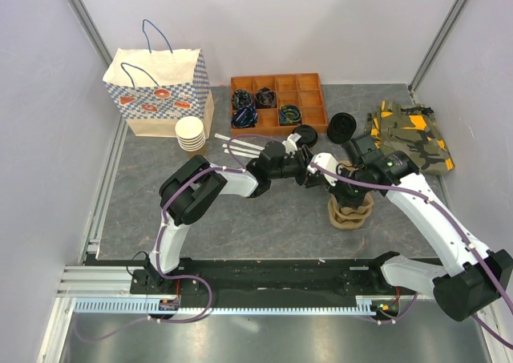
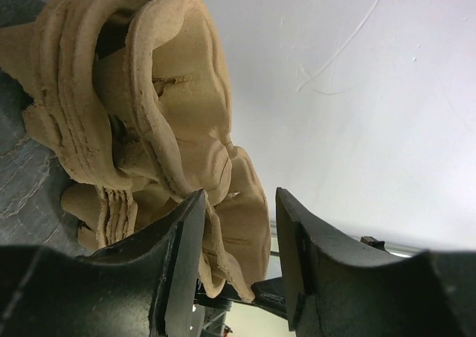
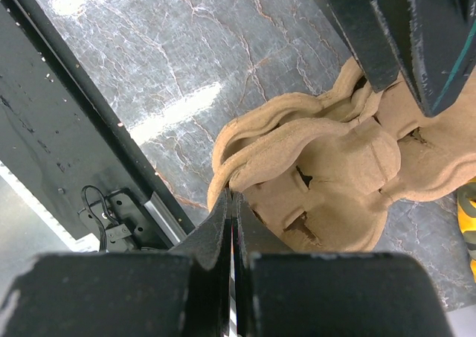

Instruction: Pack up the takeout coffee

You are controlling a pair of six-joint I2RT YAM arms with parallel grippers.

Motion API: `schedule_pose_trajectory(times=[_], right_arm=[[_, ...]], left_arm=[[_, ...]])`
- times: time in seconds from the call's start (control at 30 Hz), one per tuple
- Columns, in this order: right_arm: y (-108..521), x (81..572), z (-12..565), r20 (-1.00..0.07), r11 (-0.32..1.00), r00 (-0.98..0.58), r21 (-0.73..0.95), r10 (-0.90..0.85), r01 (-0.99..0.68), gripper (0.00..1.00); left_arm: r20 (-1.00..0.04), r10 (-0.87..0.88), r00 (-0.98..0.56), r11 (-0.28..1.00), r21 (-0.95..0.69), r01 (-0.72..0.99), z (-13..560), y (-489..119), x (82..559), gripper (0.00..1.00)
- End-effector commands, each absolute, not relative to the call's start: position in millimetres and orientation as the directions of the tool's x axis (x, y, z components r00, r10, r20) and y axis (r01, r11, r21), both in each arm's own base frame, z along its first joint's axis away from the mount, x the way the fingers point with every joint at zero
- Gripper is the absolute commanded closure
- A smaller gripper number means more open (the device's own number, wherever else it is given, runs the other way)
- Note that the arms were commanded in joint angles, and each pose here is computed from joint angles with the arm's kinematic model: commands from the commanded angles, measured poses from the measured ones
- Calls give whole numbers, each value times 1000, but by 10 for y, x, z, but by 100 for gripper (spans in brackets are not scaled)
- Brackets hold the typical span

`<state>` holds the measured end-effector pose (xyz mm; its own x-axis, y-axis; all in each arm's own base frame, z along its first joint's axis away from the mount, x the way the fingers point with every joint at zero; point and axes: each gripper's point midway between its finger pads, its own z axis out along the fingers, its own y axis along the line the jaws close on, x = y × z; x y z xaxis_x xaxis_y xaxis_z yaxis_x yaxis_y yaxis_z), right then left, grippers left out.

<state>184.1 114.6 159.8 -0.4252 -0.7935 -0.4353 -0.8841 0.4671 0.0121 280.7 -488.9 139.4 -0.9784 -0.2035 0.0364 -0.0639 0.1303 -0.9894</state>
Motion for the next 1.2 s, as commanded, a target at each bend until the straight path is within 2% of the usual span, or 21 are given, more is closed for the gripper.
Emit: schedule_pose_trajectory(times=[0.0,0.57,1.17], right_arm=[[1242,1903,1741,-490,459,-402,4,-774,-888,100],[1262,1903,1769,-502,464,-403,5,-765,-886,100],[1262,1806,1759,-500,441,-395,31,-771,-897,100]], left_arm=[[35,-198,-979,94,-994,-55,1484,-4934,2778,50],[48,-184,-982,102,-992,-67,1438,-4927,2658,49],[56,-248,-967,127,-988,-89,1269,-4918,2984,53]])
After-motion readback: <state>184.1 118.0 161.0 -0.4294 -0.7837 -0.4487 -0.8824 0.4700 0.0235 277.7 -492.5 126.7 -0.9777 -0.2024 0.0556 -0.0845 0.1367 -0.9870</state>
